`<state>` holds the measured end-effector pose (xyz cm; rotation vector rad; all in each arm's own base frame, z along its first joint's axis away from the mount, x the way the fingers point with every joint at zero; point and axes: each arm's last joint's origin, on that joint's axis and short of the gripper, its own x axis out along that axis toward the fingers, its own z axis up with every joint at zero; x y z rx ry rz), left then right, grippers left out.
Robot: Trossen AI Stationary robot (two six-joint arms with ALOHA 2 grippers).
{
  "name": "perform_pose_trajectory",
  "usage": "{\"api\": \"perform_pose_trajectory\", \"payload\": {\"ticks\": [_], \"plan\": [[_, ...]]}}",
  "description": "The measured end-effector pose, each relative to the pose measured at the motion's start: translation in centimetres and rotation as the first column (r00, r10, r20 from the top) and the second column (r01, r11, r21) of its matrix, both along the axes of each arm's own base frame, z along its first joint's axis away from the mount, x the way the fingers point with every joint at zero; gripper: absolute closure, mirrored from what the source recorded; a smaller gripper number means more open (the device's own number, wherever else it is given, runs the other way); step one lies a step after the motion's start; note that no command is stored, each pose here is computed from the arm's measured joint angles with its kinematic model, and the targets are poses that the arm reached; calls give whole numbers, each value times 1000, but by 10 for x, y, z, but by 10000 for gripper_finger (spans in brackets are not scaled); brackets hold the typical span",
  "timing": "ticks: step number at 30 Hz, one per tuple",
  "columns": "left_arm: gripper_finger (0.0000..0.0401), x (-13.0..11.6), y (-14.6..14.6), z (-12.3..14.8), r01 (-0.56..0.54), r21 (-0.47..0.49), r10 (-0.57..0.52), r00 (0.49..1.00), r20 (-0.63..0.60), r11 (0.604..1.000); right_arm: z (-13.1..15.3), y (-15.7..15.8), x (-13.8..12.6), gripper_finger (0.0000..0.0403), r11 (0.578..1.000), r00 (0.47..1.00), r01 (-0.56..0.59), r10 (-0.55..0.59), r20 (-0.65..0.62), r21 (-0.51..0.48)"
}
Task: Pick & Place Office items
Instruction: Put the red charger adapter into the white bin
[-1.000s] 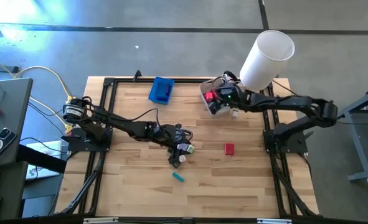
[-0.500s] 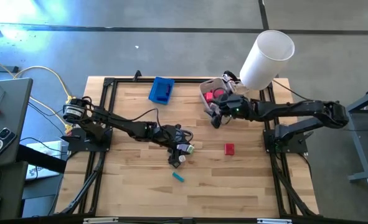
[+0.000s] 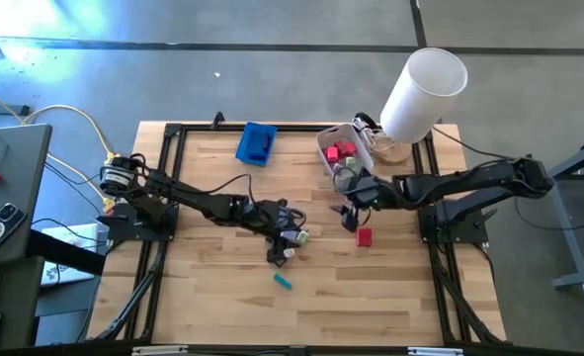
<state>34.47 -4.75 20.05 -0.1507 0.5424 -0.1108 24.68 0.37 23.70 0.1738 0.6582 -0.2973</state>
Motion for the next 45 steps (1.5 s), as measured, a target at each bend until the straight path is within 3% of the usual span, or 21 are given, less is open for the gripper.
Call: {"api": "perform_pose_trajectory", "payload": {"ticks": [7, 15, 34, 45], "plan": [[173, 0, 0, 0, 0, 0, 0, 1000, -1, 1000, -14, 12, -14, 152, 992, 984, 52, -31, -175, 112], [173, 0, 0, 0, 1, 2, -1, 1000, 0, 1000, -17, 18, -18, 152, 946, 973, 114, -45, -225, 304], [173, -2, 0, -4, 1, 9, -1, 999, -45, 1000, -15, 18, -15, 152, 959, 983, 60, -9, -185, 277], [173, -2, 0, -4, 1, 8, 0, 999, -47, 1000, -11, 18, -11, 152, 942, 990, 92, -52, -130, 322]]}}
